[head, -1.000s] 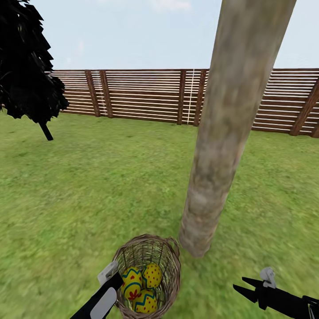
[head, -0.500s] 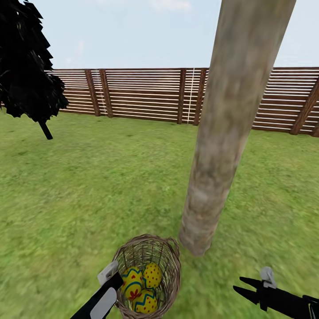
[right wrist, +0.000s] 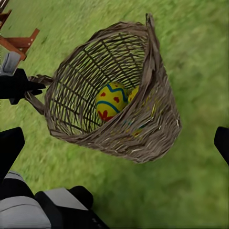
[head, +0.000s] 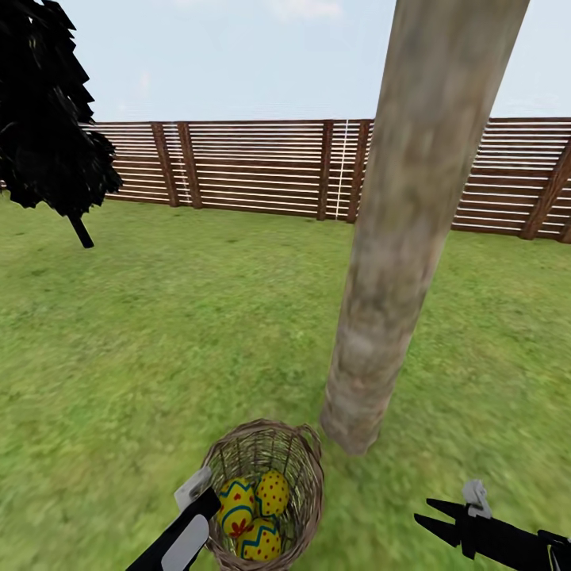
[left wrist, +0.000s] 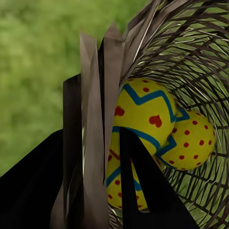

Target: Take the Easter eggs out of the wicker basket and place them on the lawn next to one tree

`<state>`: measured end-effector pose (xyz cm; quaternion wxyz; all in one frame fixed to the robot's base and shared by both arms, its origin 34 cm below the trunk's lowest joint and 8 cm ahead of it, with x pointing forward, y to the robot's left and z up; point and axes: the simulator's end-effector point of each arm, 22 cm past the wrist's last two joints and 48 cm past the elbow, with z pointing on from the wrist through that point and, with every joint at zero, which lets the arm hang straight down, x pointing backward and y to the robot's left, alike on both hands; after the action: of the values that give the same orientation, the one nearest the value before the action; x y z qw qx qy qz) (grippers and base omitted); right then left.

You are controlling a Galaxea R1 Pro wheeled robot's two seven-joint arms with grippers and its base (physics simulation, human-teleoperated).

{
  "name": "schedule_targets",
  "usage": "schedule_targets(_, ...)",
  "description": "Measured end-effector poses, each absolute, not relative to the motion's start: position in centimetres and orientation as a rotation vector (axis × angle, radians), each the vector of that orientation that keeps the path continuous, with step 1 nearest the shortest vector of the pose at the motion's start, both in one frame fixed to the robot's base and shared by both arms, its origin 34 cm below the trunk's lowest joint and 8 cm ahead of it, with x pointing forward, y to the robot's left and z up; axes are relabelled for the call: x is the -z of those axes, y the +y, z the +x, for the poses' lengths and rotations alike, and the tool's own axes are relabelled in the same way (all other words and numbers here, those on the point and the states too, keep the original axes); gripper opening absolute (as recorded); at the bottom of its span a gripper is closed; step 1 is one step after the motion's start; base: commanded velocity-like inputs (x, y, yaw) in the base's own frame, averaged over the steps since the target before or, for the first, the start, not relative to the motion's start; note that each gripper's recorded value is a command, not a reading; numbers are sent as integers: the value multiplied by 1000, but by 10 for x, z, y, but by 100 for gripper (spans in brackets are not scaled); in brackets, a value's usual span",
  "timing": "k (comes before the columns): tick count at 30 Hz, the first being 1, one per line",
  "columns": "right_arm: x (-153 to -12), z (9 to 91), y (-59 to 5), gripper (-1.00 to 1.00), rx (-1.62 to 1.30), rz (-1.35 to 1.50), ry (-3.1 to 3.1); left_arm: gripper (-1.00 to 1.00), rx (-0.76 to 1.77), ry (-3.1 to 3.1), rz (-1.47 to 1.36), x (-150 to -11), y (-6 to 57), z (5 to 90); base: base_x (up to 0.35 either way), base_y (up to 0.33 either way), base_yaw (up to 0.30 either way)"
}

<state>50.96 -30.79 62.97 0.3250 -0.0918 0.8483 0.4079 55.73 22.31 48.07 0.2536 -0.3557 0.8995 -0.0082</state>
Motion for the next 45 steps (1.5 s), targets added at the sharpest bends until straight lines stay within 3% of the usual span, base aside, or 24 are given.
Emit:
schedule_targets(15,-598,499,-302,100,-1103,-217,2243,-100,-35,2432,-968,-455,257,549,0,0,0)
schedule_targets(41,-573,491,-302,100,-1098,-227,2227,-100,-25,2414,-996,-429,259,541,0,0,0)
schedule_targets(42,-572,491,-302,100,-1098,-227,2227,100,-25,2414,-996,-429,259,541,0,0,0)
schedule_targets(45,-563,495,-302,100,-1103,-217,2243,100,-42,2434,-962,-419,259,543,0,0,0)
